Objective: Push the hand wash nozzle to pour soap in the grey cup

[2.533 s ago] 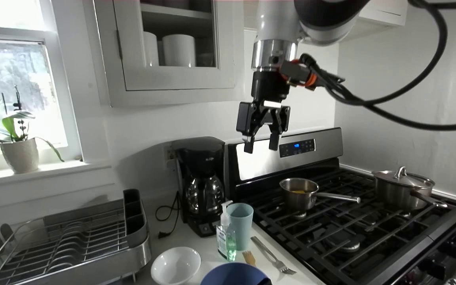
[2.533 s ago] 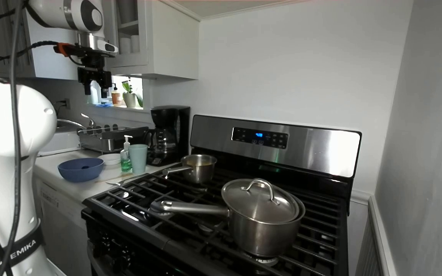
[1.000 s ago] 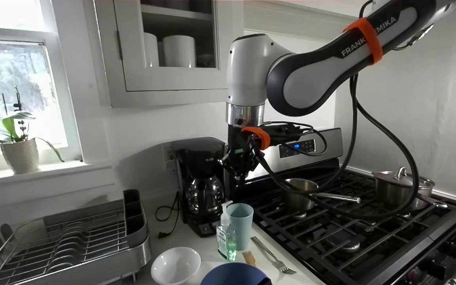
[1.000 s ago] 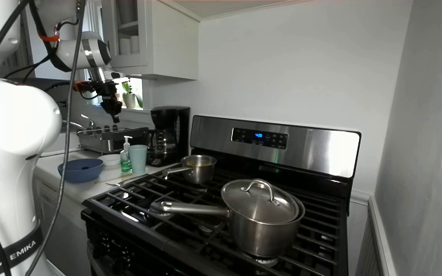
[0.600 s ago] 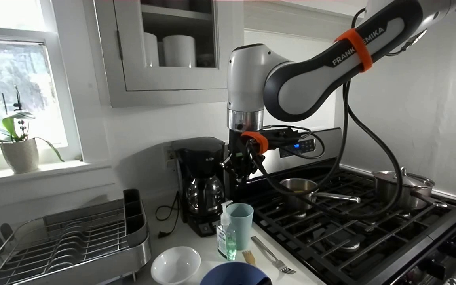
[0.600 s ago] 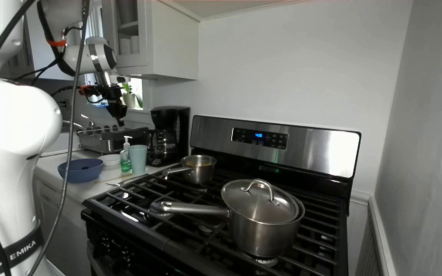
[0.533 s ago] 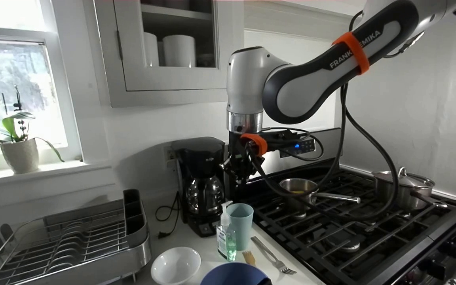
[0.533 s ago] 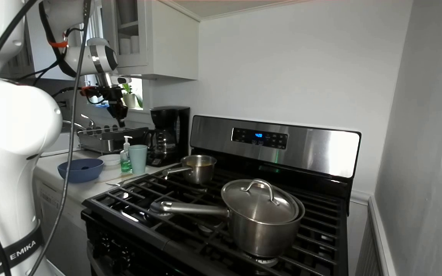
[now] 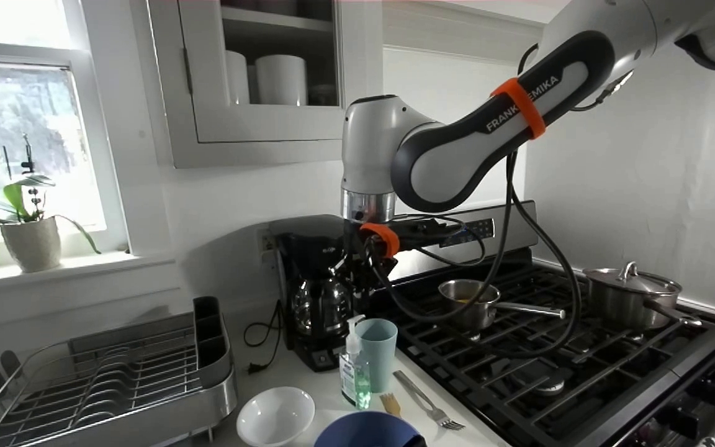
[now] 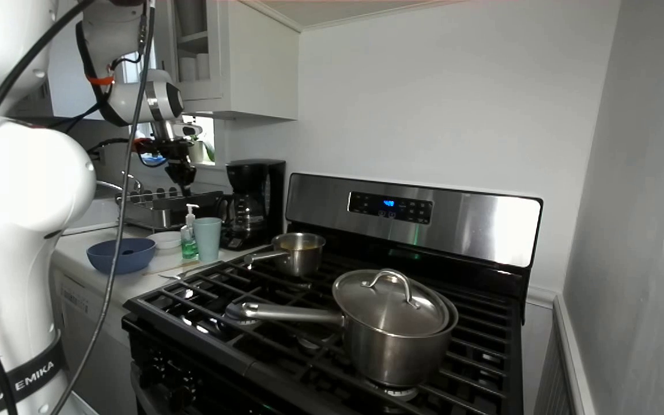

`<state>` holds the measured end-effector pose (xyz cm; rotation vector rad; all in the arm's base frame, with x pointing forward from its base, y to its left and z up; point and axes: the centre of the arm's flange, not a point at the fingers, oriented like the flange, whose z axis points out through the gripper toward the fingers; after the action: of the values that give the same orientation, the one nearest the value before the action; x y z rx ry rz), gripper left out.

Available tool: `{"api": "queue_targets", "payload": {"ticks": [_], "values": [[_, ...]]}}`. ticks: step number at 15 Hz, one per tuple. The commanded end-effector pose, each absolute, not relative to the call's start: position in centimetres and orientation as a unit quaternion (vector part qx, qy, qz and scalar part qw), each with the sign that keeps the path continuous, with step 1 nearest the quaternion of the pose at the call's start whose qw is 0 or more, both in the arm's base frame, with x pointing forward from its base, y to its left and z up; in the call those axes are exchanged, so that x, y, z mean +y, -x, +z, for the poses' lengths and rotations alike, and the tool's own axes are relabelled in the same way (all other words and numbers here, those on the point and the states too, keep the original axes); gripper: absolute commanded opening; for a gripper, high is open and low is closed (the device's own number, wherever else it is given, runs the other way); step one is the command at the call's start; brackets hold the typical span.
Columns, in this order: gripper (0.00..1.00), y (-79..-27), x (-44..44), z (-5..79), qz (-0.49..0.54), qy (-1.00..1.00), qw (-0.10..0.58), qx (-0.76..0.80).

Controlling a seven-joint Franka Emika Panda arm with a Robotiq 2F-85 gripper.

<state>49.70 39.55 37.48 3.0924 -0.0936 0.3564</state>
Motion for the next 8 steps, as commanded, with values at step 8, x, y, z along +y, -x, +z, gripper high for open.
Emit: {"api": "queue_targets", "payload": {"ticks": [8], "values": [[0.00, -52.7, 41.4, 35.9, 0.090, -0.996, -0.001, -0.016]]}}
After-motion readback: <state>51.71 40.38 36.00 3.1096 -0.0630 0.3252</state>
